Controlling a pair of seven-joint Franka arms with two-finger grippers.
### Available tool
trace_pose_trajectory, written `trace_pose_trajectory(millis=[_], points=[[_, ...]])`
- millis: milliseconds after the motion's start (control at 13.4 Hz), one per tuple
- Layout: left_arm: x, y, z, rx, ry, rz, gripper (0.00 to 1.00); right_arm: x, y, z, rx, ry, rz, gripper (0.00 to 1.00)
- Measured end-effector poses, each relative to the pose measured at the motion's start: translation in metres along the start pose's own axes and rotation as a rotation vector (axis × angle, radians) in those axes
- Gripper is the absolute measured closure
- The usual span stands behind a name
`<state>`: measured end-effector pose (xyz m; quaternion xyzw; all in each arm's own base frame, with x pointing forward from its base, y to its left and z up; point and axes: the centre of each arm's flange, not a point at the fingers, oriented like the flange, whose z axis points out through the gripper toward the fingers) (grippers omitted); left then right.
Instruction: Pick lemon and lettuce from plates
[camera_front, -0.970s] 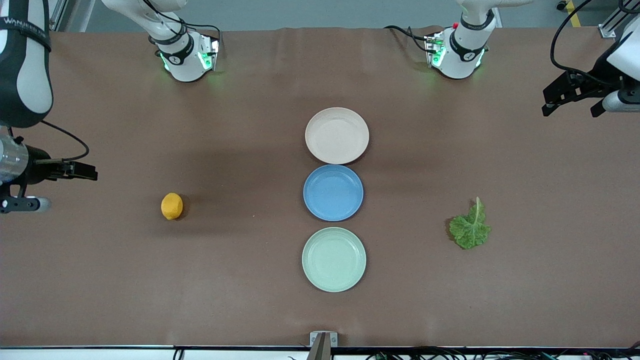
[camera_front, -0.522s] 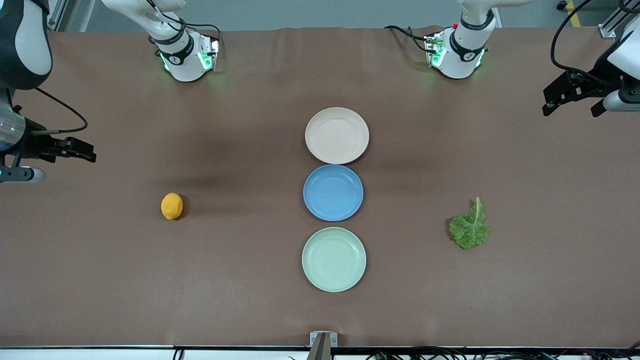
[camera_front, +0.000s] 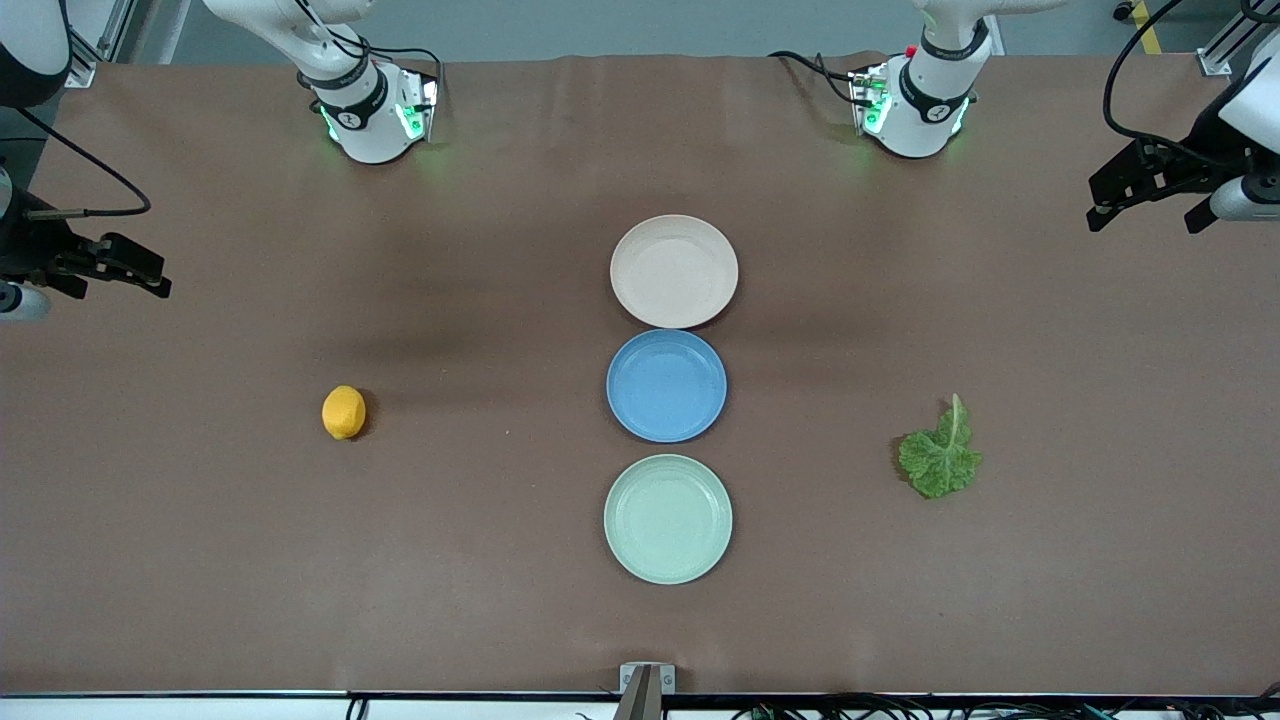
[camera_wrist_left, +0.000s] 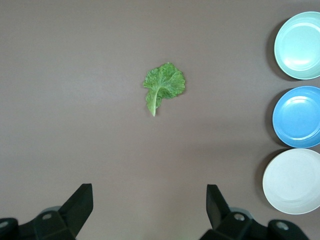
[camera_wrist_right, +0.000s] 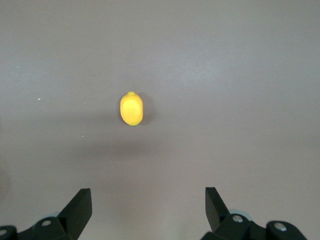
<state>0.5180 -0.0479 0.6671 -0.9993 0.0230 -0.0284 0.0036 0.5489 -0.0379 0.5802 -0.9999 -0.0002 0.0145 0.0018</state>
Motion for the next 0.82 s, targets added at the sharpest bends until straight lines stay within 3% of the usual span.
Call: trace_pose_trajectory(millis=[821], points=[[0.005, 0.0, -0.002, -0.002, 0.009, 0.001, 0.0, -0.011, -0.001, -0.006, 0.009, 0.009, -0.039, 0.0]])
